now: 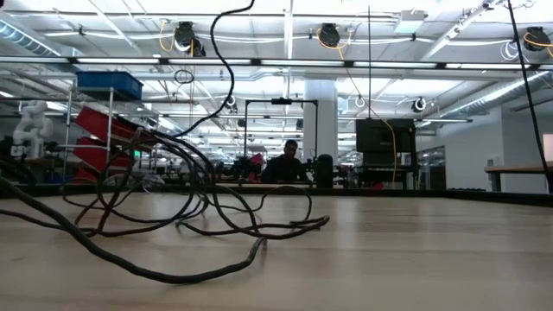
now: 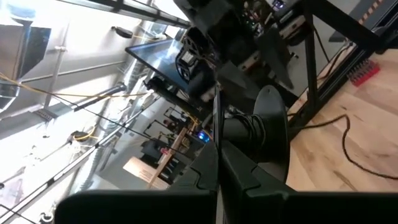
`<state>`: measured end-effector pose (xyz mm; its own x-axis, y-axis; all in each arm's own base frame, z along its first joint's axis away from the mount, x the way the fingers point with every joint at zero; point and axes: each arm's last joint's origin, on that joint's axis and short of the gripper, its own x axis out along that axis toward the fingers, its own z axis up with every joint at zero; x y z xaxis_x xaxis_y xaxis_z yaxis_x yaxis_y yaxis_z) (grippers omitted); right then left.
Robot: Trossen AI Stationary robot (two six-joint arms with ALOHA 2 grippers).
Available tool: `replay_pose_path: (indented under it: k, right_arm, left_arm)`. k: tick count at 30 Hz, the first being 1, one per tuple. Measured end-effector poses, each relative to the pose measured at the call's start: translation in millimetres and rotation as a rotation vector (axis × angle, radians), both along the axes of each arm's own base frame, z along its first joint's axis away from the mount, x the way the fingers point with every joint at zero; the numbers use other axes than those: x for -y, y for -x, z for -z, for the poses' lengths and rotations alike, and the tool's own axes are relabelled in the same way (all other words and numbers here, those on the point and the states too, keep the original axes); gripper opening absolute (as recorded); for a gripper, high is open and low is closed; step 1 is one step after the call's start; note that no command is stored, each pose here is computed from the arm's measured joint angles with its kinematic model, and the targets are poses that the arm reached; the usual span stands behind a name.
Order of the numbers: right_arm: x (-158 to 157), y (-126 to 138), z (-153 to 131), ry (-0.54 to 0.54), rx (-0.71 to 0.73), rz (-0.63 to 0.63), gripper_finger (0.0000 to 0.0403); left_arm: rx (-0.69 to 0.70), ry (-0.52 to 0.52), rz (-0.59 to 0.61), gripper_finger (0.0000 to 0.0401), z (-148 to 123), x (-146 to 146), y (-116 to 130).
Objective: Coil cords
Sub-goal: Uncoil the black wire from the spool
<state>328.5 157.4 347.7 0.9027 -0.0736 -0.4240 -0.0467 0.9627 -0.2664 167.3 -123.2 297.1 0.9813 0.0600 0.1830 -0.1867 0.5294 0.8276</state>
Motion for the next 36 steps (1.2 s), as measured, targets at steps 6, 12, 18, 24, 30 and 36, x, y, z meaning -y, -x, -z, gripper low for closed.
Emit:
replay_pose_path:
  k: [6, 12, 18, 24, 30, 36]
  right_arm:
    - [-4.0, -4.3, -16.2, 0.288, 0.147, -0.022, 0.0129]
    - [-10.6, -14.9, -16.3, 0.416, 0.217, -0.116, 0.0130]
    - [-16.0, -32.8, -7.0, 0.519, 0.282, -0.148, 0.0130]
    - [-12.0, -43.1, -4.7, 0.557, 0.326, -0.137, 0.0129]
    - [-9.3, -46.4, -5.1, 0.537, 0.354, -0.193, 0.0105]
    - [-9.3, -46.3, -4.5, 0.540, 0.348, -0.193, 0.0086]
  left_arm:
    - [0.007, 0.051, 0.111, 0.0001, 0.6, 3.0, -0.1]
    - [0.001, 0.100, 0.190, 0.0001, 1.8, 5.2, -0.2]
    - [0.000, 0.130, 0.219, 0.0001, 2.2, 6.1, -0.4]
    - [-0.007, 0.140, 0.260, 0.0001, 3.9, 8.3, -1.5]
    - [-0.010, 0.165, 0.265, 0.0001, 4.2, 8.5, -1.7]
    - [-0.019, 0.167, 0.295, 0.0001, 6.3, 10.8, -3.1]
